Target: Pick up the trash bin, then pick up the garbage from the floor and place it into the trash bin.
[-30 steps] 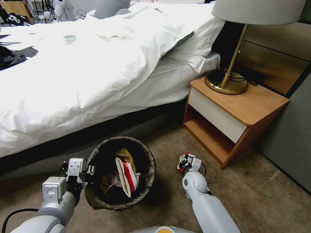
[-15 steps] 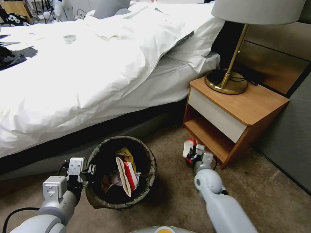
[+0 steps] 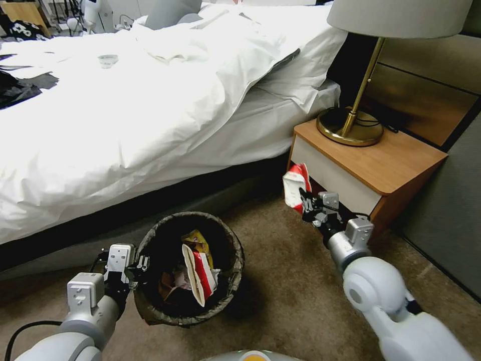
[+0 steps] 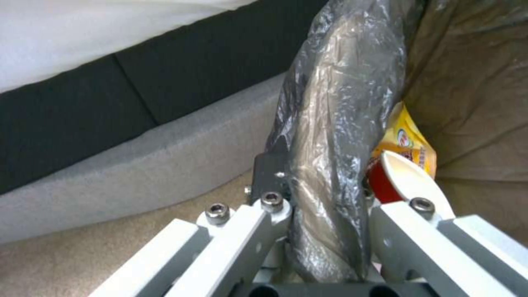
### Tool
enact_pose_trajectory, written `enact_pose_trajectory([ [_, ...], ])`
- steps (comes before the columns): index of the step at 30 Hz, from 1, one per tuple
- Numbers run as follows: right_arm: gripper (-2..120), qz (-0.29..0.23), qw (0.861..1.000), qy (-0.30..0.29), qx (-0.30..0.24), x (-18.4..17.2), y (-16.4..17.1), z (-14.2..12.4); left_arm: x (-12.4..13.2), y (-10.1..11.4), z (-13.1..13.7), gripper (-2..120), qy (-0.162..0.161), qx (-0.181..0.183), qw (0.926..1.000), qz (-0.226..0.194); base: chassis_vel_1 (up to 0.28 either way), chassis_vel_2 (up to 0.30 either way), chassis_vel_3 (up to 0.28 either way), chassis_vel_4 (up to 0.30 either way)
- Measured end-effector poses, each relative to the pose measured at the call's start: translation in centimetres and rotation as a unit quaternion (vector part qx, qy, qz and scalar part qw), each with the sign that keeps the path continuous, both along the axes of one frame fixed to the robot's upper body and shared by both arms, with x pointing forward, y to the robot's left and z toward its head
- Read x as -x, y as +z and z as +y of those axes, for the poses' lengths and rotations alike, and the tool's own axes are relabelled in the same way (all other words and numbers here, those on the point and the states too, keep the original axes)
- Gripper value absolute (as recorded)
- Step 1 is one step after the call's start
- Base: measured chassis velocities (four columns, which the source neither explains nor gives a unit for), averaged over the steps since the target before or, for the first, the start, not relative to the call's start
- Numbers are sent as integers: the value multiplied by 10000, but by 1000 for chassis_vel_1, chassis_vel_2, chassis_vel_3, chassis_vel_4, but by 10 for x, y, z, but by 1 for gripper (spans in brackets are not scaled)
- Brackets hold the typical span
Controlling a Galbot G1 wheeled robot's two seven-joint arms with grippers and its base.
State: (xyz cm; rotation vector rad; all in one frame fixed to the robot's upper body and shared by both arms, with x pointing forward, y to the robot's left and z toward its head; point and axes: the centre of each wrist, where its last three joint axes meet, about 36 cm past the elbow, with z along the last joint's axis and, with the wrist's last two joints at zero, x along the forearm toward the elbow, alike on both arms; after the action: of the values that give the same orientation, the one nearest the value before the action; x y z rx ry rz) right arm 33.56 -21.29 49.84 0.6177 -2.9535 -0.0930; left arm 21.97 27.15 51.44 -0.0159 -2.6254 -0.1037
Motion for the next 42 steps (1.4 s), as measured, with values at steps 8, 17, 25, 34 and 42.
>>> enact_pose_trajectory([
  [8, 0, -456, 9905, 1287, -160, 2, 17, 12, 0, -1, -2, 3, -31, 25, 10000, 10, 0, 0, 0, 0],
  [17, 0, -429, 9752, 2108, -514, 2, 17, 40, -1, 0, -3, 3, -30, 21, 10000, 13, 0, 0, 0, 0],
  [25, 0, -190, 9590, 2797, -407, 11, 10, 66, -1, 0, -2, 3, -9, 19, 10000, 27, 0, 0, 0, 0],
  [34, 0, 10, 9536, 3010, -87, 23, 0, 69, -1, 0, -2, 3, 1, 16, 10000, 14, 0, 0, 0, 0],
  [42, 18, 212, 9493, 3131, 196, 32, -4, 67, -2, 1, -2, 3, -9, 13, 10000, -3, 0, 0, 0, 0],
])
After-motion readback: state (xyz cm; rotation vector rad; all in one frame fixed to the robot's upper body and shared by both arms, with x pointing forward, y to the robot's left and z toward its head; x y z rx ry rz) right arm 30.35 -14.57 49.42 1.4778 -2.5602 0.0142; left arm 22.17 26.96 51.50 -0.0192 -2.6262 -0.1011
